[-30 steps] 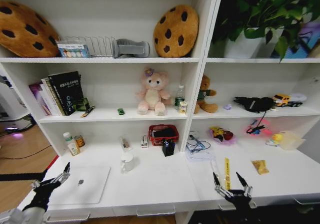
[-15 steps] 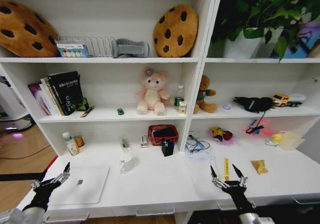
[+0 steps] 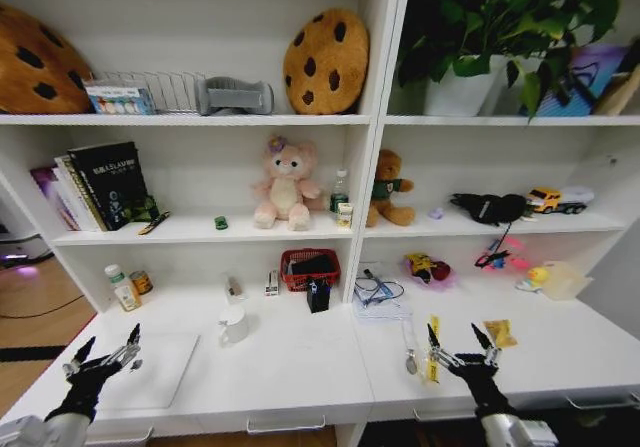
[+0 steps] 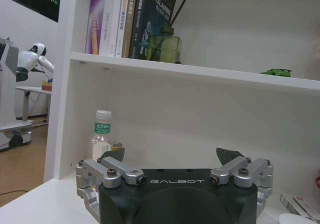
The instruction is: Organize the objects on the table.
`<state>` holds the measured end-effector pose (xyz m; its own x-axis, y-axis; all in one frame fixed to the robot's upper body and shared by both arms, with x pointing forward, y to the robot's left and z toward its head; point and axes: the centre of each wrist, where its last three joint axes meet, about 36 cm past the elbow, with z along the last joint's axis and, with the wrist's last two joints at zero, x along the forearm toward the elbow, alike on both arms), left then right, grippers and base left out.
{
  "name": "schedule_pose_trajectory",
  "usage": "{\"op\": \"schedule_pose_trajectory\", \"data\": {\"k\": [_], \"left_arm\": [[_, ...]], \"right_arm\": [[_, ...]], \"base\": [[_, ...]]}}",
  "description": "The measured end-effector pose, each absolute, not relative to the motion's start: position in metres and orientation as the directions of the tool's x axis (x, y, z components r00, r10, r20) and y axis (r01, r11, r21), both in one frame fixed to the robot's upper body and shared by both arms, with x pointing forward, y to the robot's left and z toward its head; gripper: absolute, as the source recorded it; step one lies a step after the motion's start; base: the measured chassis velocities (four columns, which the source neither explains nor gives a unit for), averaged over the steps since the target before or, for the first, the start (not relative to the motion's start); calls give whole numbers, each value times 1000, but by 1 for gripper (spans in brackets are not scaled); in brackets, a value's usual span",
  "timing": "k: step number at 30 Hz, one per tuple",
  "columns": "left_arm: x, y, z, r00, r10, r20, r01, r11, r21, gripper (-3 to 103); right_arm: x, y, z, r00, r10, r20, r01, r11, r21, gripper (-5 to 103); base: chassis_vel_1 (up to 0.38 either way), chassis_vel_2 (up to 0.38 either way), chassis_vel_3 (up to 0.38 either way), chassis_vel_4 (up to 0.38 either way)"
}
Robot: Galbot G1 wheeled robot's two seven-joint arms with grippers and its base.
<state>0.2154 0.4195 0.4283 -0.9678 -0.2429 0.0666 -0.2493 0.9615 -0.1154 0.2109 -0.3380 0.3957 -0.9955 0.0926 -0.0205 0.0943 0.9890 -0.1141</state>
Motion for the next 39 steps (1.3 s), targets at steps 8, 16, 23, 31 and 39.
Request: {"op": "schedule_pose_trajectory", "data": {"k": [8, 16, 23, 31, 39], "left_arm": [[215, 419, 428, -968, -243, 67, -249, 962, -115, 100], [215, 419, 428, -968, -243, 67, -249, 962, -115, 100], [215, 419, 428, -968, -243, 66, -249, 962, -115, 100], [215, 419, 428, -968, -243, 67, -249, 962, -115, 100], [215, 419, 428, -968, -243, 67, -249, 962, -115, 100]], "right_arm": [[221, -354, 390, -991, 136, -12, 137, 985, -108, 100], [227, -367, 388, -985, 170, -14, 171, 979, -110, 100], [231, -376, 384, -982, 189, -11, 189, 975, -114, 100], [235, -381, 376, -980, 199, -4, 198, 973, -123, 100], [264, -385, 366, -969, 239, 68, 231, 967, -108, 100]], "base": [[-134, -131, 123, 137], [-119, -122, 132, 133], [-122, -135, 131, 125], [-117, -122, 120, 124], [-46, -59, 49, 49]]}}
